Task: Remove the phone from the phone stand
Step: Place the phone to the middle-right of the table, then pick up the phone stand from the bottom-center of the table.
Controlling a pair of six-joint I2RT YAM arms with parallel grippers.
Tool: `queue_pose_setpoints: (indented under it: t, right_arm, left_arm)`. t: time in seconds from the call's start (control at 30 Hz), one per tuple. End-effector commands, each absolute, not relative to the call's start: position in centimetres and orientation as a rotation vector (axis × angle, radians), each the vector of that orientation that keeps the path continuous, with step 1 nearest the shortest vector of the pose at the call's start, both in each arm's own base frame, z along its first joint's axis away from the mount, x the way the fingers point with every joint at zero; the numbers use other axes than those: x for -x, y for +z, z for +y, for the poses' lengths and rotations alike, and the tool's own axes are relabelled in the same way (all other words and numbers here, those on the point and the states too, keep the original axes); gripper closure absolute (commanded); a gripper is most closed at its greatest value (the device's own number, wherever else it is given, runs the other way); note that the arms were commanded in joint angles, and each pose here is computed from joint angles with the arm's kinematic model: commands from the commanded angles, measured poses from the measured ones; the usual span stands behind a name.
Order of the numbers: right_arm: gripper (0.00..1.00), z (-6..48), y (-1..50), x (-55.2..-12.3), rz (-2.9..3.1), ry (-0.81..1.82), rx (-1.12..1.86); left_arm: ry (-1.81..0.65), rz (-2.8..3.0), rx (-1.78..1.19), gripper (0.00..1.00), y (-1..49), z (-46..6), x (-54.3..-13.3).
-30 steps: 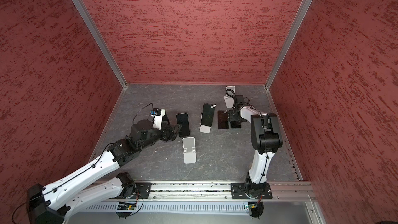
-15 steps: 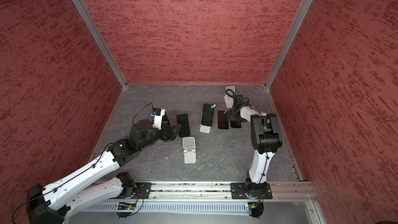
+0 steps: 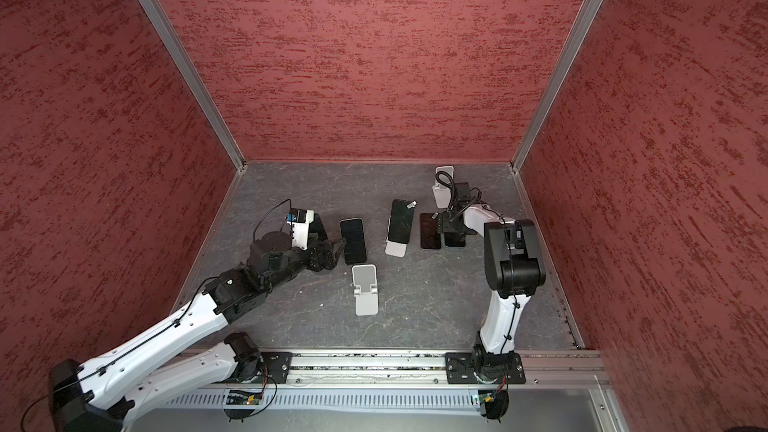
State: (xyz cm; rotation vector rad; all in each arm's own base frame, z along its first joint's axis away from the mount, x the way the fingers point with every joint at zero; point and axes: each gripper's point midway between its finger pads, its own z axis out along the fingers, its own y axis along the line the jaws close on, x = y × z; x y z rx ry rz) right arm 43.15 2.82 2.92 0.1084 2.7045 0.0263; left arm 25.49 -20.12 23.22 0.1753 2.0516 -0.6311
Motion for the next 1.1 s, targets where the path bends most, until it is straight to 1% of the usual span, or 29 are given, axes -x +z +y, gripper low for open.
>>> queue_pose_setpoints:
  t: [0.0,0.37,0.67,0.83,1.0,1.07]
  right_arm:
    - [0.13,3.3,6.2,-44.3,2.623,0.049,-0.116]
    - [0.11,3.4,10.1,-44.0,2.538,0.078,-0.115]
    - [0.1,4.9,12.8,-41.9,2.455,0.175,-0.12]
    - [0.08,5.9,13.6,-40.6,2.434,0.209,-0.092]
    - [0.04,6.9,13.7,-39.5,2.416,0.26,-0.061]
    - [0.04,7.1,14.6,-39.2,2.385,0.276,-0.05]
  left_arm:
    - [-0.585,2.085,-0.15,0.01,23.5,-19.6,-25.7]
    - [-0.525,2.12,-0.215,0.01,23.4,-21.2,-25.6]
    - [-0.381,2.15,-0.299,0.0,22.8,-23.2,-24.6]
    - [-0.354,2.162,-0.295,0.0,22.6,-24.2,-24.2]
    - [-0.334,2.193,-0.283,0.01,22.1,-25.1,-23.6]
    - [-0.314,2.207,-0.276,0.01,21.9,-25.3,-23.4]
